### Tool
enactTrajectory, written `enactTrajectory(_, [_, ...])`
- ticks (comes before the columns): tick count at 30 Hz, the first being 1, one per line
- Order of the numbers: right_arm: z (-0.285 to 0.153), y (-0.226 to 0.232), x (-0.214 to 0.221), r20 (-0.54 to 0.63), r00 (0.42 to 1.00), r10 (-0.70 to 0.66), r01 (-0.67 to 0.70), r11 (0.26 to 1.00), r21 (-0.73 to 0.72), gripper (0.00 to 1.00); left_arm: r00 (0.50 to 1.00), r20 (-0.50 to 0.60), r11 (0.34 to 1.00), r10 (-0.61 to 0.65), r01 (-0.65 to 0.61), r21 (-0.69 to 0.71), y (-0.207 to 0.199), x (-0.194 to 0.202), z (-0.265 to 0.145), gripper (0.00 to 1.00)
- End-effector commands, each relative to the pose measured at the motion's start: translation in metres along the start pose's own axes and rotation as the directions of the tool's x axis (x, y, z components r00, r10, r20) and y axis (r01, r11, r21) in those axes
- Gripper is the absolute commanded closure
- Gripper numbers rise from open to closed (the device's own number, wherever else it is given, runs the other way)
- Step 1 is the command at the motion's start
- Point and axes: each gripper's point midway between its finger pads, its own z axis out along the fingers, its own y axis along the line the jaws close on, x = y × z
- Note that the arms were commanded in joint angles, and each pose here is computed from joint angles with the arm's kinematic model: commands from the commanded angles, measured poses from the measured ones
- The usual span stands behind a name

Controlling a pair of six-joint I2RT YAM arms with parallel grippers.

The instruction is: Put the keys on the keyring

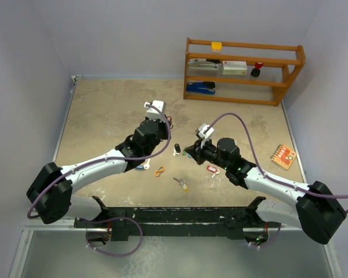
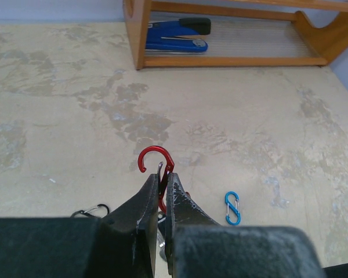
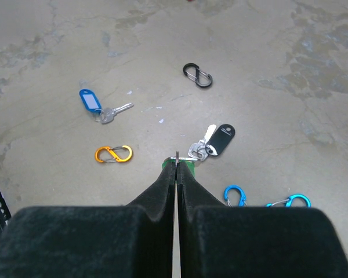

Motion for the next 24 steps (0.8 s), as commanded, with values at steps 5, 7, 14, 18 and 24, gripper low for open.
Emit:
enactTrajectory(5, [0.003, 0.03, -0.051, 0.204, 0.978, -0.049, 0.082, 0.985, -0.155, 1.0, 0.997, 0.084, 0.982, 0.002, -0.018, 0.19, -0.03, -0.01, 0.0, 1.0])
enactTrajectory(7, [0.005, 0.033, -0.056, 0.215, 0.976, -0.025, 0.063, 0.983, -0.17, 1.0, 0.997, 0.082, 0.974, 0.012, -0.03, 0.223, -0.036, -0.006, -0.001, 1.0])
enactTrajectory(14, [0.012, 0.041, -0.064, 0.192, 0.979, 0.063, -0.02, 0.975, -0.22, 1.0, 0.995, 0.084, 0.948, 0.062, -0.085, 0.305, -0.049, 0.006, -0.003, 1.0])
enactTrajectory(18, [0.012, 0.04, -0.068, 0.195, 0.976, 0.1, -0.056, 0.974, -0.219, 1.0, 0.991, 0.091, 0.943, 0.093, -0.117, 0.311, -0.051, 0.011, -0.006, 1.0])
enactTrajectory(24, [0.011, 0.035, -0.073, 0.199, 0.969, 0.15, -0.105, 0.97, -0.217, 1.0, 0.987, 0.125, 0.939, 0.103, -0.138, 0.315, -0.053, 0.01, -0.013, 1.0])
